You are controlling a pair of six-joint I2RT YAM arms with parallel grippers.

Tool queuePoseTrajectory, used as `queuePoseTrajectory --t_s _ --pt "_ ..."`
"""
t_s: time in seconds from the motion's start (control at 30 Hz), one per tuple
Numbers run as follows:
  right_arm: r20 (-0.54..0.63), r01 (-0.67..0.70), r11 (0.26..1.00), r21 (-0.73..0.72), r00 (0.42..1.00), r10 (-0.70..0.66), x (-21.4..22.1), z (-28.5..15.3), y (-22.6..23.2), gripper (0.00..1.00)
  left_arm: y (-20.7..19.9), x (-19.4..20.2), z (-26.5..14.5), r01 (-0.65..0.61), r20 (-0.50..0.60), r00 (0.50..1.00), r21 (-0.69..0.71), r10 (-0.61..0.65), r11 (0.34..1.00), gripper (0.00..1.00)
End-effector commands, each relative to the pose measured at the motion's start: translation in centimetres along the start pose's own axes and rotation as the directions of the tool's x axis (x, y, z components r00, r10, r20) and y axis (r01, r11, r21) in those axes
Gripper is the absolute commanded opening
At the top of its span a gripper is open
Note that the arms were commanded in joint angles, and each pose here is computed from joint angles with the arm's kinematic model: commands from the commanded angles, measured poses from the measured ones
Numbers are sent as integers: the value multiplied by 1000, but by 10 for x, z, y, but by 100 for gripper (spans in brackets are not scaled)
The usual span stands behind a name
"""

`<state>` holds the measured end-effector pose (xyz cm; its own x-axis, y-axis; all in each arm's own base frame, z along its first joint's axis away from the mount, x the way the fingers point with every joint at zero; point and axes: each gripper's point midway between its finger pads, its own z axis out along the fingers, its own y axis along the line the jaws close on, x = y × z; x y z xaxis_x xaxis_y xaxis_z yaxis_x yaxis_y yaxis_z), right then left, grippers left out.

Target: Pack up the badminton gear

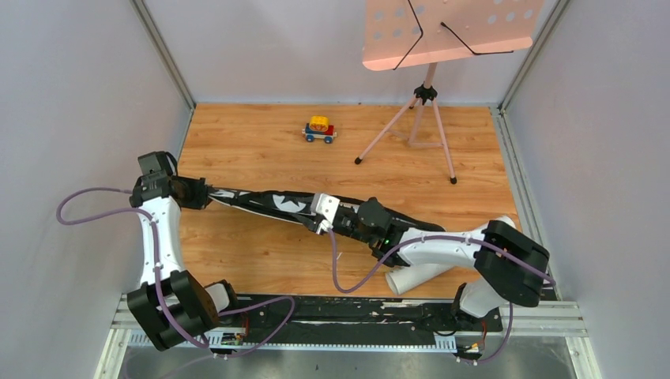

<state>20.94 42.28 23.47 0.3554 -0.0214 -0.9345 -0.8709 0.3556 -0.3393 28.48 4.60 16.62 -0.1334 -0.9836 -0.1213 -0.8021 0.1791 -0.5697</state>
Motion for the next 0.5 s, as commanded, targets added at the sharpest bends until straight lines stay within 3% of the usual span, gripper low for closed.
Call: queuePoseTrajectory --t_s 0.0,0.13,0.27,0.47 --pt "134 31 991 -132 991 -14 -42 31 16 38 -7 18 -13 24 -77 997 48 -20 999 0" --pt "107 165 963 -213 984 -145 -26 56 28 38 -3 23 -13 53 -101 994 40 -49 998 0" --pt "209 387 898 -208 915 -346 -11 66 42 34 -1 26 -11 75 -121 990 22 -72 997 0" --pt "189 449 872 -195 890 -415 9 89 41 32 1 26 -7 88 -139 986 3 -87 996 0"
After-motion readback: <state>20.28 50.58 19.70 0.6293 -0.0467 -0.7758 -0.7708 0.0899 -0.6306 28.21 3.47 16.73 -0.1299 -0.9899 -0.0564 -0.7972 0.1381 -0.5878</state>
